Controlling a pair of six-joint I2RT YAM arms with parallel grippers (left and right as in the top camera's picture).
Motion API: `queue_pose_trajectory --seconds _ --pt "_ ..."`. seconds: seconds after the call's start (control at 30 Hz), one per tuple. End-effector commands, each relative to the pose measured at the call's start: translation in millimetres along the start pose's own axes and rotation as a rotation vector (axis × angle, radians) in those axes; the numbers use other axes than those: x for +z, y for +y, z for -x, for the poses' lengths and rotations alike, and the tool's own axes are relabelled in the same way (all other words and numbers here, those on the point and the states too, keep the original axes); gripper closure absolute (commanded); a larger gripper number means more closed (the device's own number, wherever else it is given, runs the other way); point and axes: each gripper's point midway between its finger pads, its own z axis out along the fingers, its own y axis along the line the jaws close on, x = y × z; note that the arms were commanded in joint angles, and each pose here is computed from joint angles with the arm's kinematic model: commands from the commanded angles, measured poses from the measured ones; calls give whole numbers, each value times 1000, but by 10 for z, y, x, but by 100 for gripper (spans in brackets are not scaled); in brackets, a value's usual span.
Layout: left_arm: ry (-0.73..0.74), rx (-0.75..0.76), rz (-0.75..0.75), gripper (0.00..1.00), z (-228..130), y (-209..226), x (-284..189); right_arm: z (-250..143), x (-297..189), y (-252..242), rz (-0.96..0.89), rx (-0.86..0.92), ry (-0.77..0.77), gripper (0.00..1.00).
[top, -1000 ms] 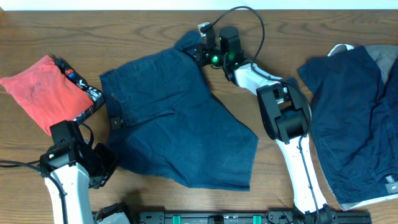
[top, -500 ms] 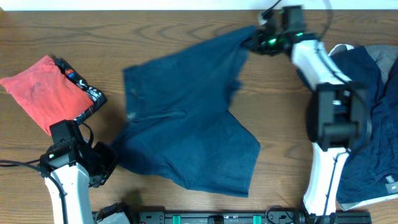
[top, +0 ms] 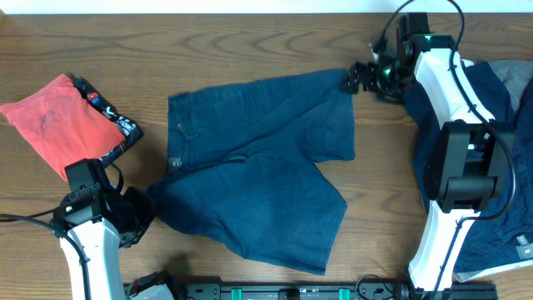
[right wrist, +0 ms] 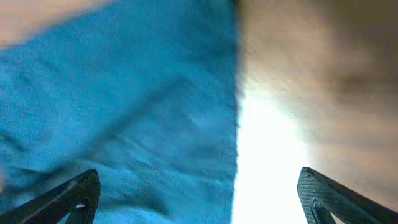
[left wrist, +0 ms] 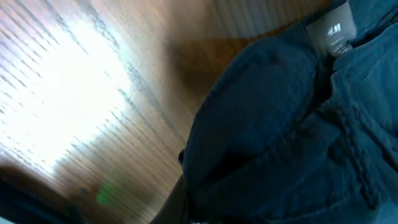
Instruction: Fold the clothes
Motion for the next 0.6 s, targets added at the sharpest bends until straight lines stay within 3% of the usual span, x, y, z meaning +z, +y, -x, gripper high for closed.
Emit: queue_pose_trajectory --seconds 0.0,0.27,0.57 --pt "-32 7 1 92 66 5 -18 -56 -308 -162 -155 40 -34 1" --pt "-39 9 -3 92 83 -6 -19 -686 -470 -17 -194 158 168 1" --pt "-38 9 -3 92 80 -5 -19 -1337 -127 689 -201 -9 333 1"
